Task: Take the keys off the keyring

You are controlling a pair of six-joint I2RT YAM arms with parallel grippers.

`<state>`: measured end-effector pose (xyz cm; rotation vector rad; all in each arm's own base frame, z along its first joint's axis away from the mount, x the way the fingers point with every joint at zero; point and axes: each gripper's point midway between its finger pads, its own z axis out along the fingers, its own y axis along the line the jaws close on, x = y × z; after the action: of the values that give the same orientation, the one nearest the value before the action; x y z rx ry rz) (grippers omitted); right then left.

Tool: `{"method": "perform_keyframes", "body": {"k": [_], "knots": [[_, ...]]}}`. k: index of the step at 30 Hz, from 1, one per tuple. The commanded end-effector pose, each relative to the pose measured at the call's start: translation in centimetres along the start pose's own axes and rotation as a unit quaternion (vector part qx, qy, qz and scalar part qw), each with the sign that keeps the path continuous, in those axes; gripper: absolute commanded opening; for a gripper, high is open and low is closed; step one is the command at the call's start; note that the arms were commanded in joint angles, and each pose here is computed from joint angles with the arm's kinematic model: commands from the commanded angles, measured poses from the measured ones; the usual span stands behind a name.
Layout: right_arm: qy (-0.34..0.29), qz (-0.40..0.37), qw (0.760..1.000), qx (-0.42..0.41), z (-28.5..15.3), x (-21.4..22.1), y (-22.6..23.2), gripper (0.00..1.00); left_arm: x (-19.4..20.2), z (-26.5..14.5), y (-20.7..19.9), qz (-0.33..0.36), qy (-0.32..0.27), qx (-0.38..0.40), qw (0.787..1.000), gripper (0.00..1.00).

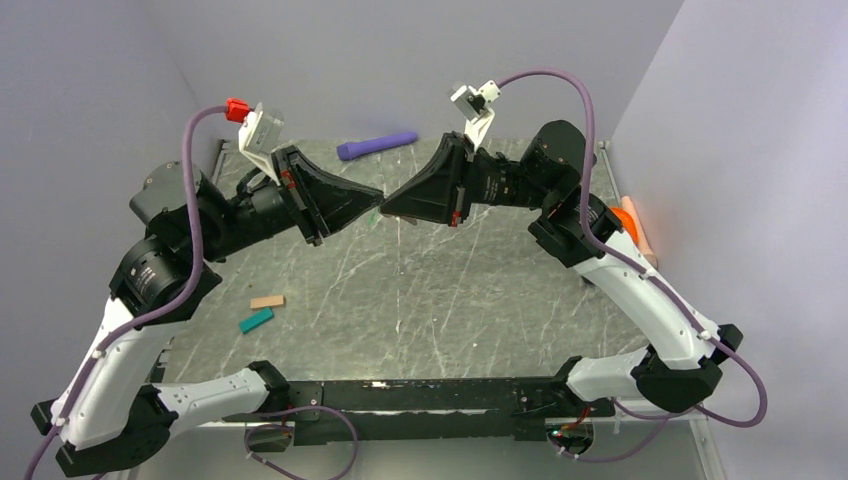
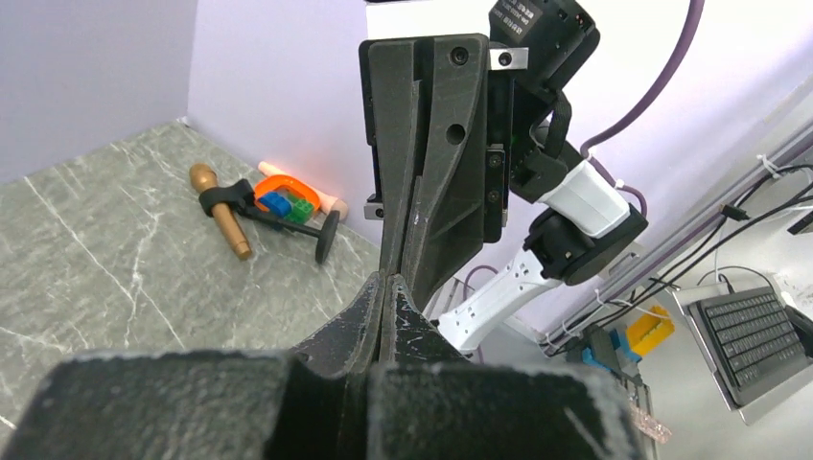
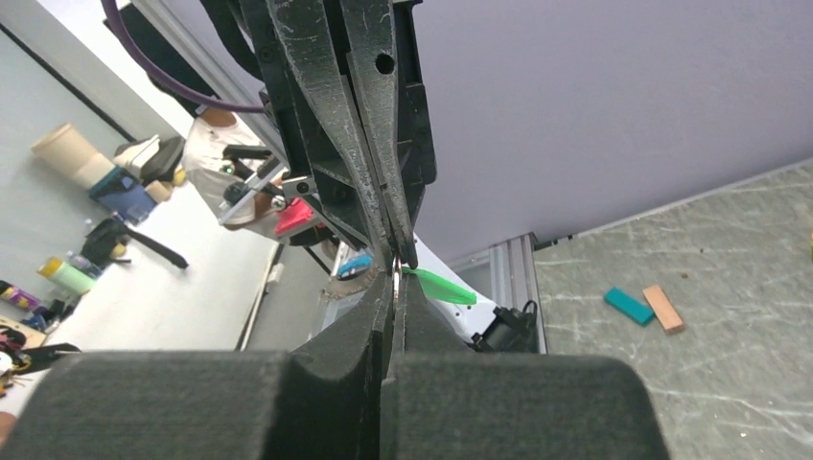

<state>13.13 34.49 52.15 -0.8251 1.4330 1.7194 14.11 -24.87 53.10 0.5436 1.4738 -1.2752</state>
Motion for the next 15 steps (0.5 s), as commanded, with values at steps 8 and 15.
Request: {"method": "perform_keyframes", "body": {"k": [8,15], "knots": [[-0.066,-0.037,0.996,-0.048,0.1,-3.6,3.3,0.08,0.9,-0.5,1.1,-0.010,-0.004,-0.027,1.000,0.00],[-0.073,-0.042,0.995,-0.046,-0.6,-3.6,3.8,0.65,0.1,-0.9,0.5,0.001,-0.006,-0.026,1.000,0.00]]}}
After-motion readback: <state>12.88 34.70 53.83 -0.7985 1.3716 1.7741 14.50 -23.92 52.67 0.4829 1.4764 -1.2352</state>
